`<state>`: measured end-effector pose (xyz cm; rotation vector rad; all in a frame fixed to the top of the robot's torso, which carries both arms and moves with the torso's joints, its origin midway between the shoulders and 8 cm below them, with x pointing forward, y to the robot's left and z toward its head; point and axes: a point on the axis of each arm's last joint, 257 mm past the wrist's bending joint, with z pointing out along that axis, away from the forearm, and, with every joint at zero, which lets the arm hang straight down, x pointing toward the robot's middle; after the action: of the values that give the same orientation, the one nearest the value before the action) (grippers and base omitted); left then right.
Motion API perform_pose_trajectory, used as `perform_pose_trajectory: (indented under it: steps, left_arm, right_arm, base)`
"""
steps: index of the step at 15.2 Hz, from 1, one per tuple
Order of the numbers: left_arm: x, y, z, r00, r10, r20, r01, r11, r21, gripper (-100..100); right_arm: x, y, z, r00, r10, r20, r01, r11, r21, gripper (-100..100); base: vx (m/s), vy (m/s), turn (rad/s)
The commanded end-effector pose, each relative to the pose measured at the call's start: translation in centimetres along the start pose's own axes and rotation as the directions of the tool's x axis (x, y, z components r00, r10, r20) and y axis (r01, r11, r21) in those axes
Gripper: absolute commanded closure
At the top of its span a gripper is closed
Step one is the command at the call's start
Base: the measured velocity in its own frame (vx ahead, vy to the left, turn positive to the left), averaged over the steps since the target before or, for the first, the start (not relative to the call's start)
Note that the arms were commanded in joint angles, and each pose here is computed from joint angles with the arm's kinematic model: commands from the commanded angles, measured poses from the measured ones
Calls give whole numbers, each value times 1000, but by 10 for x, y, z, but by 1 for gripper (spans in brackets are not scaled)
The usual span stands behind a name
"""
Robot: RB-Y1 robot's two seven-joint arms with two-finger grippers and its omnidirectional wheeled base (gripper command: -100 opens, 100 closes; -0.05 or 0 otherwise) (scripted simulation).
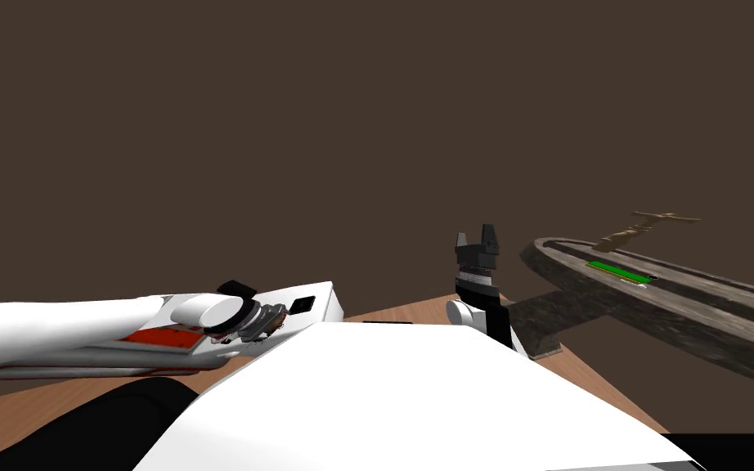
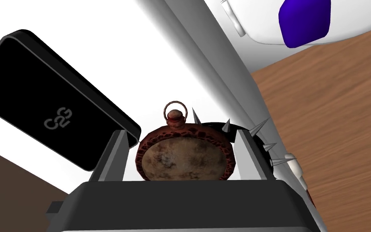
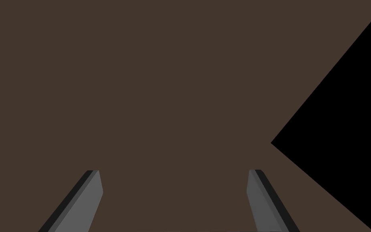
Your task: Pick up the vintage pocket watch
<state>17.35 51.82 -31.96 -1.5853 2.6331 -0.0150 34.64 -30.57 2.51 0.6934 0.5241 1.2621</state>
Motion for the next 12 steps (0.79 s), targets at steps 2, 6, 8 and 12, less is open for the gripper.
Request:
perform_pose_trajectory:
  steps: [2,6,8,12]
  left_arm:
    - [0,0,0,1000,0,0,0,1000,-1,100]
    - [-1,-18,-9,1000,15,-1,-15,1000,1,100]
    - [-1,-27,-13,1000,23,-2,-23,1000,1,100]
    - [-1,-34,-18,1000,30,-2,-30,1000,0,100]
  right_arm:
    - [0,0,0,1000,0,0,0,1000,0,0]
    - [0,0,0,1000,0,0,0,1000,0,0]
    - [0,0,0,1000,0,0,0,1000,0,0]
    - [0,0,0,1000,0,0,0,1000,0,0]
  base:
    - [0,0,0]
    - [-17,11,62]
    - [-42,33,79]
    - [-30,17,44]
